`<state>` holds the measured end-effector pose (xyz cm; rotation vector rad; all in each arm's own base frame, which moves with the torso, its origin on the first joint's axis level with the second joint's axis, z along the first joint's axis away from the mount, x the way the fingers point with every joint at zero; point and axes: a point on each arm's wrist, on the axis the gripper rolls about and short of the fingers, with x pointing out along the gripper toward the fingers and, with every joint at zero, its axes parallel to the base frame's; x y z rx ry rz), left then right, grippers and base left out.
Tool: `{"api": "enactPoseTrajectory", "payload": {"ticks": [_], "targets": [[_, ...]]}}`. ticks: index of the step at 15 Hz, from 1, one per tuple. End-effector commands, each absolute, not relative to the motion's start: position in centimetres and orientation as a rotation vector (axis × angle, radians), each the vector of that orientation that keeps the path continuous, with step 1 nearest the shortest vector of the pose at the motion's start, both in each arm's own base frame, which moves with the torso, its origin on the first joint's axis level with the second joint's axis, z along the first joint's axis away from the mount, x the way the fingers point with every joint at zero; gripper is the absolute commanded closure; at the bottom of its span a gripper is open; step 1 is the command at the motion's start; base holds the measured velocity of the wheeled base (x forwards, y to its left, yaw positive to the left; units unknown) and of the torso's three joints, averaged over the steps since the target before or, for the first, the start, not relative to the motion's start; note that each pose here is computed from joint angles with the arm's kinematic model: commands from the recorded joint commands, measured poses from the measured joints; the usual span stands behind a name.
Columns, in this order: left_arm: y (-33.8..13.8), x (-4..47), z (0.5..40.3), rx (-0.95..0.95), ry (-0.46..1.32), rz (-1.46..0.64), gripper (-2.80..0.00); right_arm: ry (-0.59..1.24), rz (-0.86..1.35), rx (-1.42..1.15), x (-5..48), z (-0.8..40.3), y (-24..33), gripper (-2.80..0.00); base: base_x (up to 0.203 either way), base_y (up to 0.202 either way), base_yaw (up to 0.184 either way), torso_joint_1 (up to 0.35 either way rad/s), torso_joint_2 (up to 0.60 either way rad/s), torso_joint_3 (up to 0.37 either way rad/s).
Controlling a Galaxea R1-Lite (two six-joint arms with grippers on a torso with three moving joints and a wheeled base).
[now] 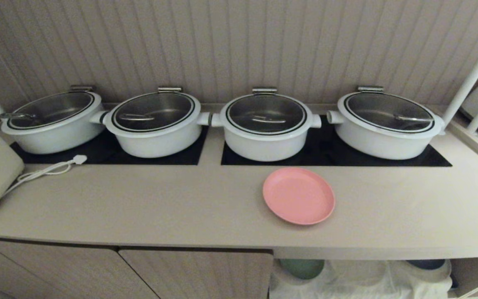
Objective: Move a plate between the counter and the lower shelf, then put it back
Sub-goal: Pick up the plate
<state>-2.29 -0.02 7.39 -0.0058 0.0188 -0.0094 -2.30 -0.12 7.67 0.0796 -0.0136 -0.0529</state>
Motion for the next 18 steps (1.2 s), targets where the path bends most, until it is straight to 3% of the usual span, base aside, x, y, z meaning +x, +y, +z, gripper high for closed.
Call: {"api": "enactPoseTrajectory", "payload": {"ticks": [1, 4, 18], "targets": [[-0.02, -2.3, 7.4, -0.006, 0.019, -0.009, 0.0, -0.013, -0.054, 0.08, -2.3, 7.68, -0.12, 0.0, 0.0, 0.196, -0.003, 0.005, 0.01, 0.002], [-0.02, -2.31, 7.41, -0.006, 0.018, -0.009, 0.0, -0.013, -0.053, 0.08, -2.3, 7.68, -0.12, 0.0, 0.0, 0.129, -0.002, 0.002, 0.0, 0.004], [-0.02, -2.31, 7.41, -0.008, 0.018, -0.009, 0.0, -0.013, -0.053, 0.08, -2.3, 7.68, -0.12, 0.0, 0.0, 0.0, 0.0, 0.0, 0.0, 0.0]]}}
